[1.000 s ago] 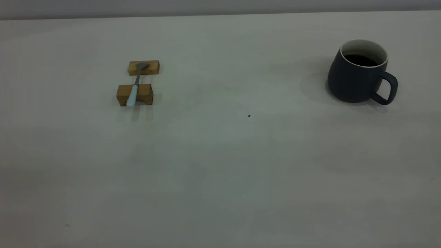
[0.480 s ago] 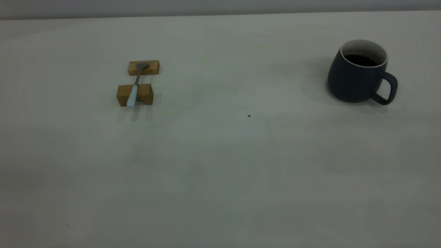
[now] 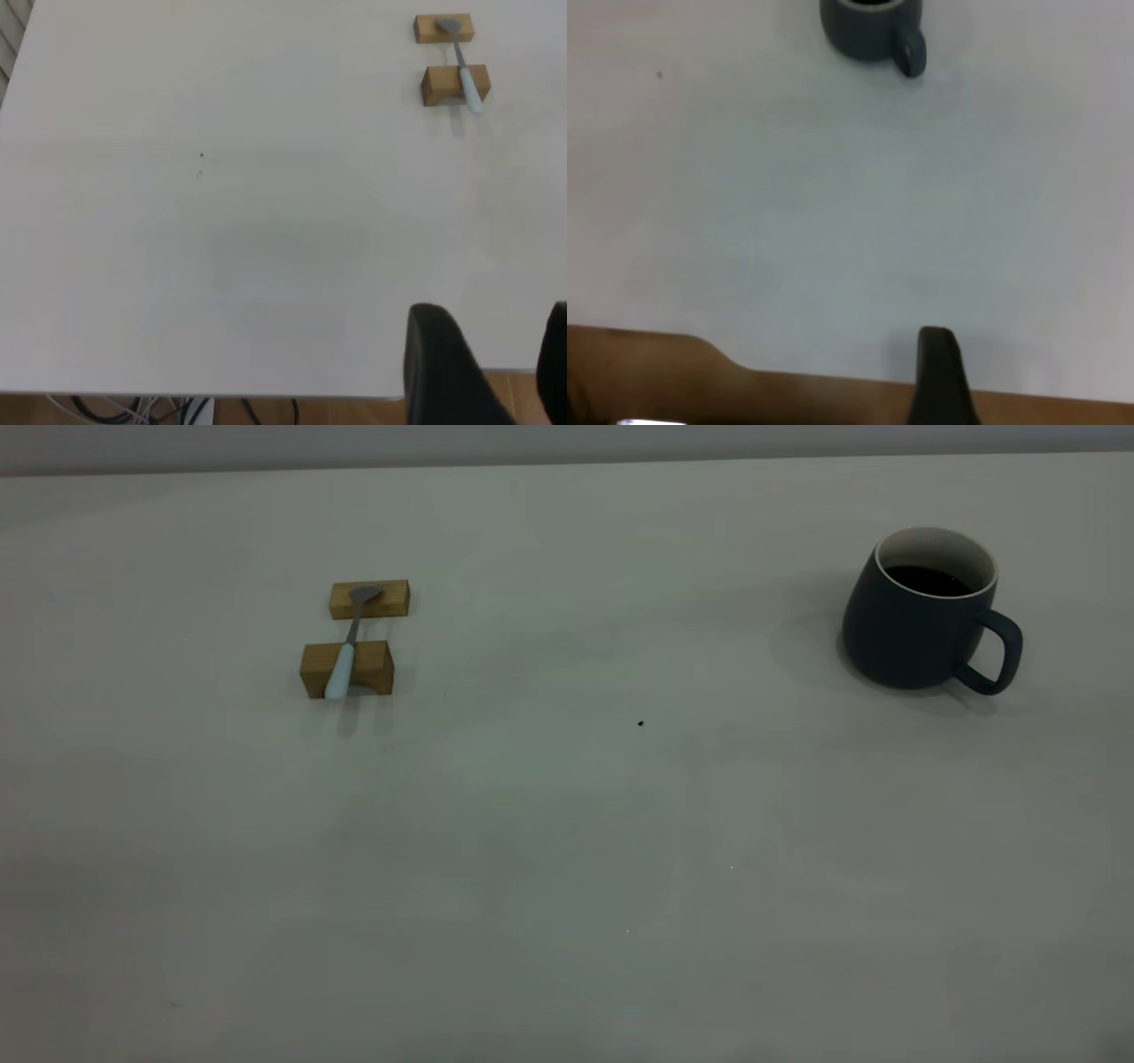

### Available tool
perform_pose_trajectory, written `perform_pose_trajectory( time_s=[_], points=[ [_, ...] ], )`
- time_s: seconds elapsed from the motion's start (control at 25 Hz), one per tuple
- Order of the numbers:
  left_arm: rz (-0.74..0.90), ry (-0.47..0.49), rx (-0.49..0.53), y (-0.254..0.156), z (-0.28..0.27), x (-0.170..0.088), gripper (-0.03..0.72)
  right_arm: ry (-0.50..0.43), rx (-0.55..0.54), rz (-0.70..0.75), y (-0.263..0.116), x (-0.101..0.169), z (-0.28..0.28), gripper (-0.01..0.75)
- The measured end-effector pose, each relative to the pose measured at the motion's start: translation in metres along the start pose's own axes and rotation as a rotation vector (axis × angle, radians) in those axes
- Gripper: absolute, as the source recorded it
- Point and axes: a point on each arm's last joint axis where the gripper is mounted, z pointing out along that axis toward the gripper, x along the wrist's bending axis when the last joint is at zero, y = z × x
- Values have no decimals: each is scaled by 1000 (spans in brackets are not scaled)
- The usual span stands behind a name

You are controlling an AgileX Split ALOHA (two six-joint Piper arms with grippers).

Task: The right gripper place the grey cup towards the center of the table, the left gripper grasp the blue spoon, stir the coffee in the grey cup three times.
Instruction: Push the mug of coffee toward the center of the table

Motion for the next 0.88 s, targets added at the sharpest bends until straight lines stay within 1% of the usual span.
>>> perform_pose_trajectory(
  time_s=[0.08,0.16,0.28,0.4,0.52,0.68,0.88],
  points=[
    [0,0,0,0,0,0,344,1,72,1,24,-1,22,592],
    [0,0,0,0,0,0,344,4,102,-7,44,-2,44,592],
    [0,0,0,0,0,0,344,52,162,-36,64,0,84,615],
    [0,0,0,0,0,0,344,84,251,-85,75,1,128,673],
    [0,0,0,0,0,0,344,102,303,-127,84,0,166,721],
    [0,0,0,0,0,0,344,140,331,-189,93,1,207,729],
    [0,0,0,0,0,0,344,188,370,-205,97,3,256,729]
  ],
)
